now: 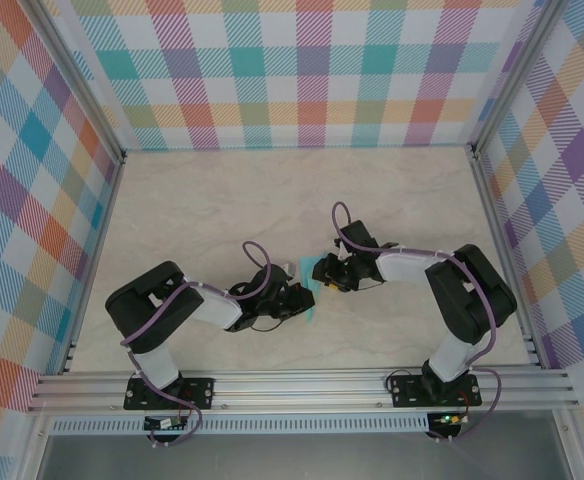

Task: Fold a paper plane with a square sheet of paper (fold left side to right side)
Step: Fold the wing for the fifth time at the center of the table.

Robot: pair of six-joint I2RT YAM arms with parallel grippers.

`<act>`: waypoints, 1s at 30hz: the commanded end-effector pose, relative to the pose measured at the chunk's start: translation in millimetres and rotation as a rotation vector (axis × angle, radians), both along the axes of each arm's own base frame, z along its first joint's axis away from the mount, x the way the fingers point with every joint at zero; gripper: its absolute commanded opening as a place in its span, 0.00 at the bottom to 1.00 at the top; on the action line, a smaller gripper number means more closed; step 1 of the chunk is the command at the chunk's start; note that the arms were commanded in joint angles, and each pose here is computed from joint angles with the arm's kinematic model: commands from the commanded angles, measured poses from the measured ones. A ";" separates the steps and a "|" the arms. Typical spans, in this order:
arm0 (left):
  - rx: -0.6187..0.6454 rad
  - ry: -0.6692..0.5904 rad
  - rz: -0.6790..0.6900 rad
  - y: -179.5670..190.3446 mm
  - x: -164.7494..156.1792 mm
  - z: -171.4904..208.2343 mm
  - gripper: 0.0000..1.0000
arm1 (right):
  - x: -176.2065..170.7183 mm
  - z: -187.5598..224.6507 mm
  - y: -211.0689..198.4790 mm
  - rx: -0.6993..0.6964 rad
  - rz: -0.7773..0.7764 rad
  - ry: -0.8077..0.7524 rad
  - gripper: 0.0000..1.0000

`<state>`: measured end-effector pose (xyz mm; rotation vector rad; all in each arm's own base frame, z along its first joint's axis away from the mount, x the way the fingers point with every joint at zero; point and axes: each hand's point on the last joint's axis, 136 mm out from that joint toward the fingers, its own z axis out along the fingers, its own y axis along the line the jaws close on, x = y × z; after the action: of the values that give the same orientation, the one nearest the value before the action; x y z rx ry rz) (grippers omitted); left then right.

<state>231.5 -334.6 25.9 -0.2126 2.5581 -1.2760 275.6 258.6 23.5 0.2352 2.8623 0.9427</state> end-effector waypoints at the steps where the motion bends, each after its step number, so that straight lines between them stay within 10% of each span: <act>1: -0.020 -0.005 0.008 0.0 5.4 4.7 0.14 | -5.5 -16.1 -5.7 -0.062 -0.011 0.047 0.43; 18: -0.063 -0.029 0.050 27.5 18.7 37.4 0.39 | -4.0 -16.6 -4.9 -0.066 -0.011 0.045 0.43; 30: -0.124 0.030 0.089 30.0 62.6 39.4 0.29 | -4.4 -17.1 -5.2 -0.067 -0.010 0.047 0.43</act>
<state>283.1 -301.9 59.5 -0.3593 2.4789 -1.3669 276.1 258.4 22.8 0.2428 2.8781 0.9239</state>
